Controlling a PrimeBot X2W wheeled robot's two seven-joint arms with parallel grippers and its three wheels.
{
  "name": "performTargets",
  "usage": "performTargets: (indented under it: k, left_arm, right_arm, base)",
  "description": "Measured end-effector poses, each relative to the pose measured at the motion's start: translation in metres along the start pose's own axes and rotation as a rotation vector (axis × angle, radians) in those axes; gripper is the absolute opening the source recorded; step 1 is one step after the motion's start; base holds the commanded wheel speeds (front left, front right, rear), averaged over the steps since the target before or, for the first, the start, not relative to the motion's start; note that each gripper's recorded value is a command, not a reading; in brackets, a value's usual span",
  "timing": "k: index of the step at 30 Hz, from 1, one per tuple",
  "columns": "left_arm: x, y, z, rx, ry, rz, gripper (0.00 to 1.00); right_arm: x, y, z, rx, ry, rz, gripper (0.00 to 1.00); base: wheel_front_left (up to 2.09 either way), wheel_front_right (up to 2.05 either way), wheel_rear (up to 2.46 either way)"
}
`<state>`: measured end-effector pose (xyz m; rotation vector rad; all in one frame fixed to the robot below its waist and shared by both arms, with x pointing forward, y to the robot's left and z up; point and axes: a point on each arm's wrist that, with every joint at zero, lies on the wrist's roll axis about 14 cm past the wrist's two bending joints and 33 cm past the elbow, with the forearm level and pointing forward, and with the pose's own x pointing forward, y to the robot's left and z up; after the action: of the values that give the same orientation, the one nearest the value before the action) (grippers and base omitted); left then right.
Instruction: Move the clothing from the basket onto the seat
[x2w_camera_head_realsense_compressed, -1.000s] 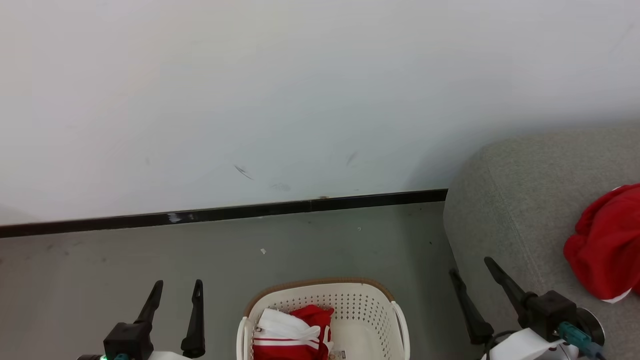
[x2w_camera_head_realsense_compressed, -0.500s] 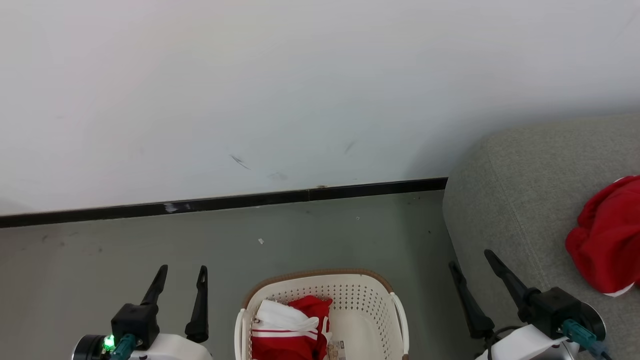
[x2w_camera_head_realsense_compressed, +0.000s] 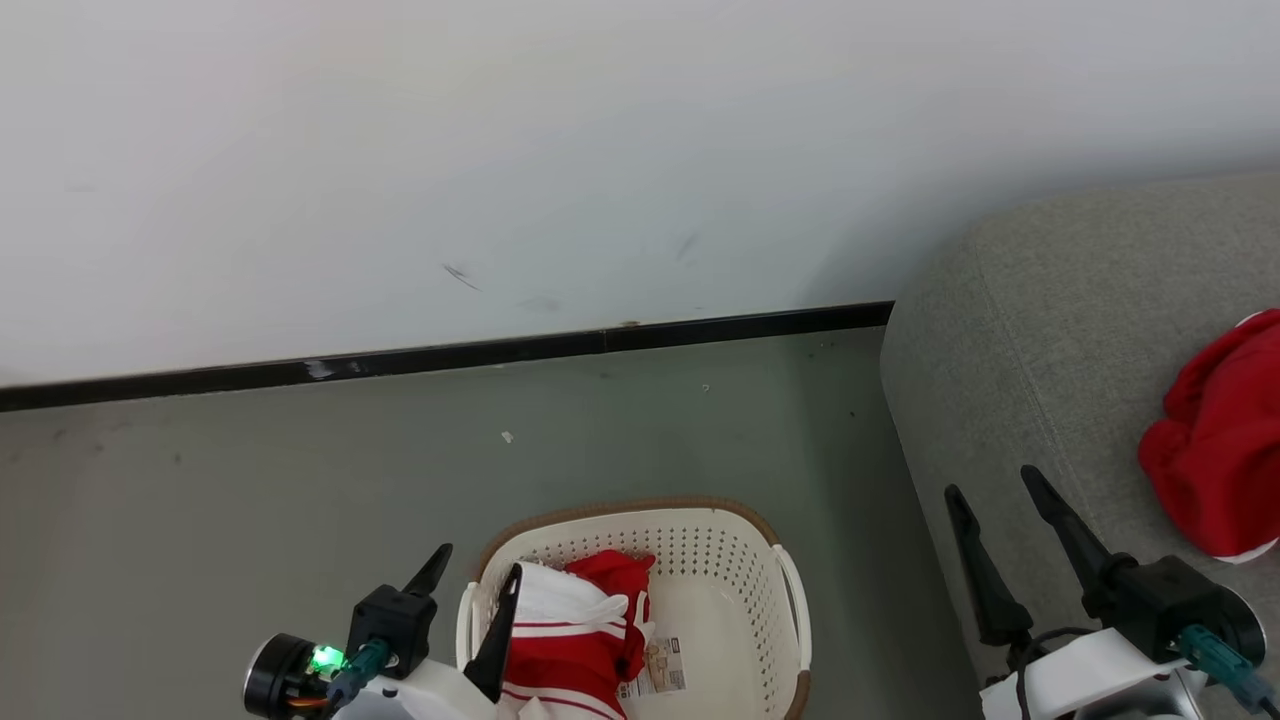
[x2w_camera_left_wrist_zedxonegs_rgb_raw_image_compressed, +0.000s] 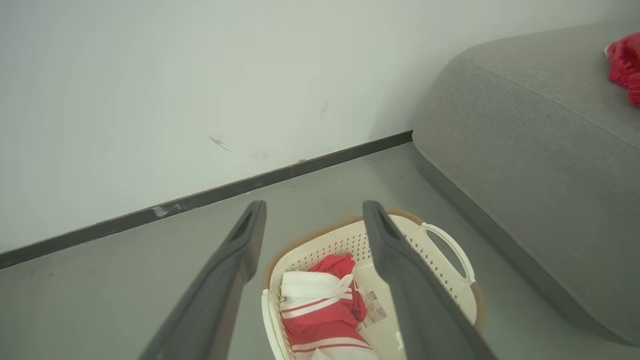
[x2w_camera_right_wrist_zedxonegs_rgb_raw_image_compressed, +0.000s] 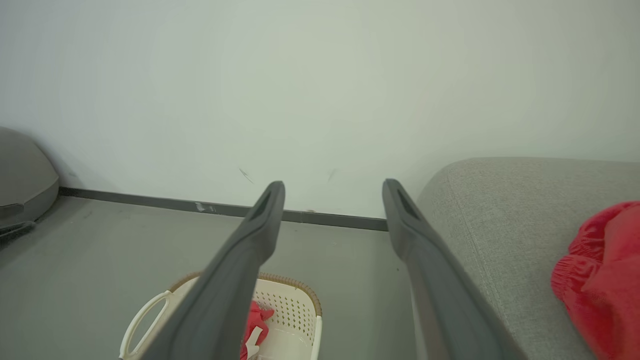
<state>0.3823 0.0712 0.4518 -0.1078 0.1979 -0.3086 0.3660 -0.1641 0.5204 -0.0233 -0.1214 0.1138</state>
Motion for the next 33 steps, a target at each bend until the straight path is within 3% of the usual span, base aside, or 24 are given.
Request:
performTargets:
  k: [8, 33]
  left_arm:
    - [0.018, -0.025, -0.033, 0.053, 0.121, -0.112, 1.00]
    - [0.078, -0.029, -0.127, 0.241, 0.381, -0.291, 1.00]
  right_arm:
    - [0.004, -0.014, -0.009, -0.021, 0.026, -0.037, 1.00]
    - [0.052, -0.032, -0.033, -0.063, 0.044, -0.064, 1.00]
  base:
    - [0.00, 0.00, 0.00]
    - [0.00, 0.00, 0.00]
